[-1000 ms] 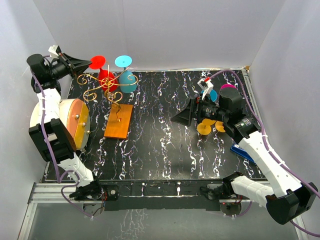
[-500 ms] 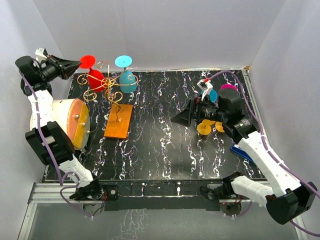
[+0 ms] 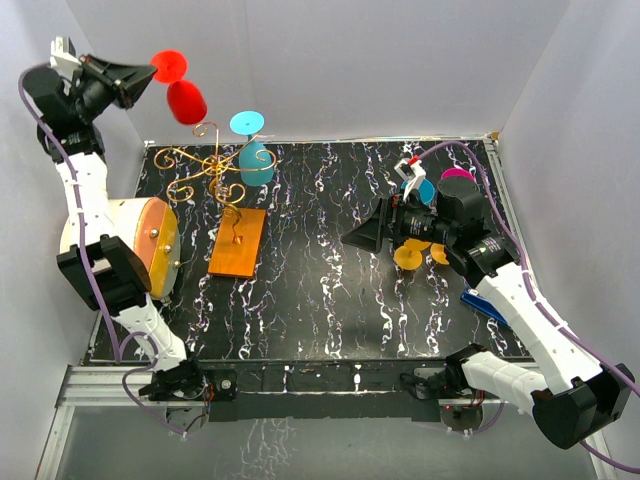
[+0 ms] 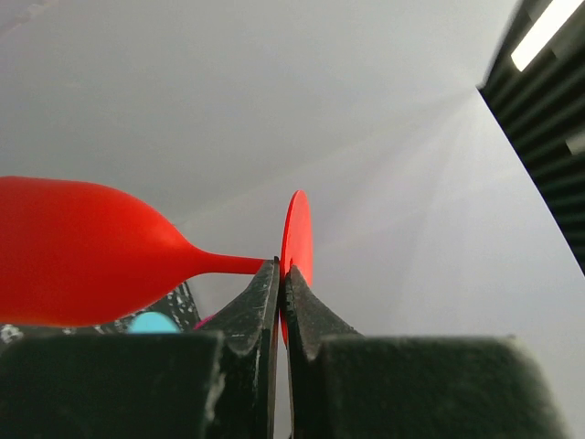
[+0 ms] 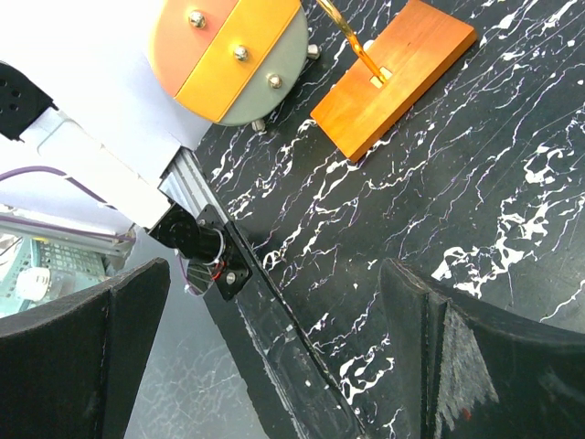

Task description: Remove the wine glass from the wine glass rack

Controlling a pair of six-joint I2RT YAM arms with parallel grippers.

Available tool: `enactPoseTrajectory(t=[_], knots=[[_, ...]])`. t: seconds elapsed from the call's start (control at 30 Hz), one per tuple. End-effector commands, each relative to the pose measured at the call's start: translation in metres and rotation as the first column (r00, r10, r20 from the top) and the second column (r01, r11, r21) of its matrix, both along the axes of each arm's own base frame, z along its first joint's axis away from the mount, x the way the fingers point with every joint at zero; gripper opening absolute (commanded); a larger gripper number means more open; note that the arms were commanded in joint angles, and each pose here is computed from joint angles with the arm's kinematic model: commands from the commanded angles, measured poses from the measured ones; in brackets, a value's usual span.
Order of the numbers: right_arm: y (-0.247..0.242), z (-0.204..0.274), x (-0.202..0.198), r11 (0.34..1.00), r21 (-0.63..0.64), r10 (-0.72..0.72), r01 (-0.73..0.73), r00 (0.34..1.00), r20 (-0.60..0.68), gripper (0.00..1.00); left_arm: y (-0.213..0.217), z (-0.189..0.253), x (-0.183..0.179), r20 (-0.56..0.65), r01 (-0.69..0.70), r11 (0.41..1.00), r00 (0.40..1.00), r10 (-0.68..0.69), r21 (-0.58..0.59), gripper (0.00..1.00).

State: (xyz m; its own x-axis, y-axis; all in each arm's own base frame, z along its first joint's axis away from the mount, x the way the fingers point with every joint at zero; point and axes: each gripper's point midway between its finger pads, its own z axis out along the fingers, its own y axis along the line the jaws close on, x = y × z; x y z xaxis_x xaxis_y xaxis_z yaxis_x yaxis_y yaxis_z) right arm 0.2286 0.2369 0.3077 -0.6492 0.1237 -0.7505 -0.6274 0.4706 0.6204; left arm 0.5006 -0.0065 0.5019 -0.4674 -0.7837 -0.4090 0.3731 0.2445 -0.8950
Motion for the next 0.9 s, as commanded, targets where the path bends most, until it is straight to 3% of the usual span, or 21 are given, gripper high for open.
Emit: enactPoseTrajectory(t=[0.0, 0.23, 0.37, 0.63, 0.87], knots=[[0.003, 0.022, 0.005, 0.999, 0.049, -0.014, 0.011, 0.997, 0.072, 0.98, -0.062, 0.081, -0.051, 0.256, 0.106, 0.994, 0.96, -0.113, 0.041, 0.0], [0.005, 0.028, 0.012, 0.996, 0.085, -0.041, 0.035, 0.997, 0.067, 0.98, -0.13, 0.117, -0.131, 0.383, 0.221, 0.975, 0.899, -0.214, 0.027, 0.0], [0.008, 0.042, 0.02, 0.987, 0.148, -0.07, 0.059, 0.995, 0.066, 0.98, -0.156, 0.12, -0.171, 0.398, 0.281, 0.959, 0.884, -0.244, -0.036, 0.0], [0.013, 0.122, 0.024, 0.904, 0.426, -0.1, 0.029, 0.984, 0.145, 0.98, -0.153, 0.106, -0.253, 0.428, 0.446, 0.865, 0.844, -0.322, -0.229, 0.0], [0.015, 0.172, 0.017, 0.793, 0.606, -0.068, -0.065, 0.979, 0.193, 0.98, -0.151, 0.091, -0.305, 0.449, 0.535, 0.805, 0.804, -0.39, -0.258, 0.0]])
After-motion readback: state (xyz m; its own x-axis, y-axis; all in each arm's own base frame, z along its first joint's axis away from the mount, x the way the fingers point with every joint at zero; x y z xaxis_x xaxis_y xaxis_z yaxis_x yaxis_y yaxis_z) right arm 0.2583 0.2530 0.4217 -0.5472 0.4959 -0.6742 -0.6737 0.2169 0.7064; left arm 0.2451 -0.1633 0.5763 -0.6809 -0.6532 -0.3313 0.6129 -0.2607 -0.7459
